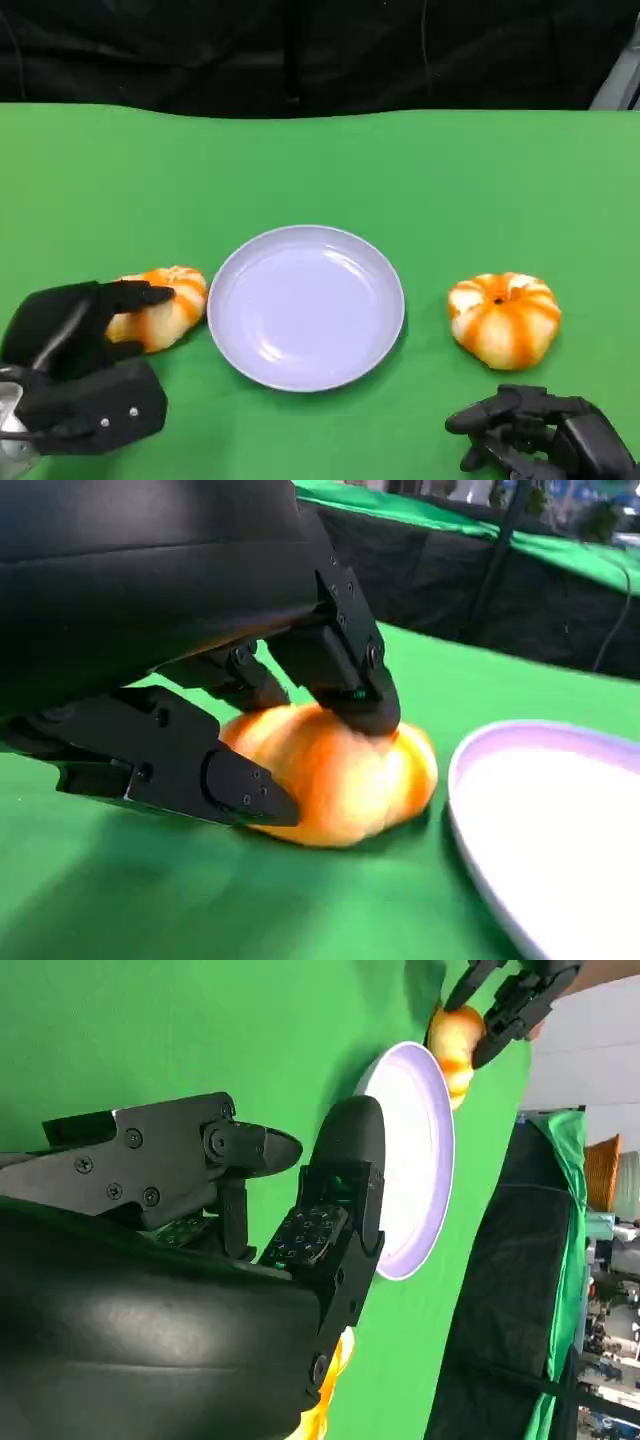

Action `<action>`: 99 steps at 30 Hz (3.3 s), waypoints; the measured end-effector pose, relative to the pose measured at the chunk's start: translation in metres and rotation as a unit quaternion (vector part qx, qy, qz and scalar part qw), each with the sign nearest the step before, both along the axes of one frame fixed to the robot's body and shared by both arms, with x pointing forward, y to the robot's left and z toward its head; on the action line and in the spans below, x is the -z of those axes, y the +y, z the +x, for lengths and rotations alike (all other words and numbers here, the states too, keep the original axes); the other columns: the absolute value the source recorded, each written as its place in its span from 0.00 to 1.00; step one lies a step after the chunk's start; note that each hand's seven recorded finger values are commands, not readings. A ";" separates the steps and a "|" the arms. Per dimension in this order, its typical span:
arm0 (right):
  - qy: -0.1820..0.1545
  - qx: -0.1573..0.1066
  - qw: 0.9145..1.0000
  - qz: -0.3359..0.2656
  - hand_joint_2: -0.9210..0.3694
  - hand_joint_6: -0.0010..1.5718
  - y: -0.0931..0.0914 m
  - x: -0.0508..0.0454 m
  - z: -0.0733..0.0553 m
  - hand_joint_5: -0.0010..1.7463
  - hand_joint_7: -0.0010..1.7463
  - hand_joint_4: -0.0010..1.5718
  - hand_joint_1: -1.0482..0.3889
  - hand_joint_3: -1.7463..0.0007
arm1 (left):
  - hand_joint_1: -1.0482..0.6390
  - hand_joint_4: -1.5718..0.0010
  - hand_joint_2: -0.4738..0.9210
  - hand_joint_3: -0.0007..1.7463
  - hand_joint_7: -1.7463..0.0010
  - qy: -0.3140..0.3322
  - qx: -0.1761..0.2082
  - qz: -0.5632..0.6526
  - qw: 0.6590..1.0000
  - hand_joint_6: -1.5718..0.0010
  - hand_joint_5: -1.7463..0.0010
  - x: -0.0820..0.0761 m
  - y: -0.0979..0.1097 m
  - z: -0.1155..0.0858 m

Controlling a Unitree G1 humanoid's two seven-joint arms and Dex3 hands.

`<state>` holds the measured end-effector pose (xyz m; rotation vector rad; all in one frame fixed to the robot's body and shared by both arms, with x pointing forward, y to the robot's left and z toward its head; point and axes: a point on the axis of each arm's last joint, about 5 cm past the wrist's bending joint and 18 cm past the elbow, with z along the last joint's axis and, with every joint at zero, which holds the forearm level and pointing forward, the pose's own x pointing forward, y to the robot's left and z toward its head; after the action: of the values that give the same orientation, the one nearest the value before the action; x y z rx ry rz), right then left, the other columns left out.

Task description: Grasp the bread from the table and place it into the plate.

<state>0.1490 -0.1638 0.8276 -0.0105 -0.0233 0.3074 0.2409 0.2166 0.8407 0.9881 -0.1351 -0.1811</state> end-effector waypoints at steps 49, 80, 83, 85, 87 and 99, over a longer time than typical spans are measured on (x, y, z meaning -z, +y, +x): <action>0.003 -0.003 1.000 -0.005 0.00 0.62 0.002 0.0020 0.005 0.69 0.31 0.49 0.70 0.78 | 0.63 0.62 0.99 0.00 0.99 -0.123 -0.032 -0.088 0.988 0.18 0.35 -0.005 -0.008 -0.003; 0.001 0.000 1.000 -0.003 0.00 0.63 0.004 0.0033 0.006 0.70 0.31 0.50 0.71 0.78 | 0.63 0.61 0.97 0.00 1.00 -0.229 0.062 -0.112 0.965 0.17 0.36 -0.036 -0.037 -0.013; 0.001 0.000 1.000 -0.003 0.00 0.63 0.004 0.0032 0.006 0.70 0.31 0.50 0.70 0.78 | 0.63 0.61 0.96 0.00 1.00 -0.228 0.078 -0.118 0.963 0.17 0.34 -0.039 -0.044 -0.013; 0.001 0.000 1.000 -0.003 0.00 0.63 0.004 0.0031 0.006 0.70 0.31 0.50 0.70 0.78 | 0.63 0.61 0.96 0.00 1.00 -0.227 0.086 -0.124 0.962 0.17 0.34 -0.039 -0.049 -0.013; 0.001 0.000 1.000 -0.003 0.00 0.63 0.005 0.0031 0.006 0.70 0.31 0.50 0.70 0.78 | 0.63 0.61 0.95 0.00 1.00 -0.224 0.090 -0.127 0.962 0.17 0.34 -0.039 -0.053 -0.013; 0.000 0.000 1.000 -0.001 0.00 0.63 0.006 0.0031 0.006 0.71 0.31 0.49 0.70 0.78 | 0.66 0.61 0.95 0.00 1.00 -0.199 0.122 -0.133 0.963 0.17 0.34 -0.035 -0.072 -0.014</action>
<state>0.1551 -0.1578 0.8245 -0.0126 -0.0225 0.3067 0.2265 0.1443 0.8757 0.7274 -0.6369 -0.1811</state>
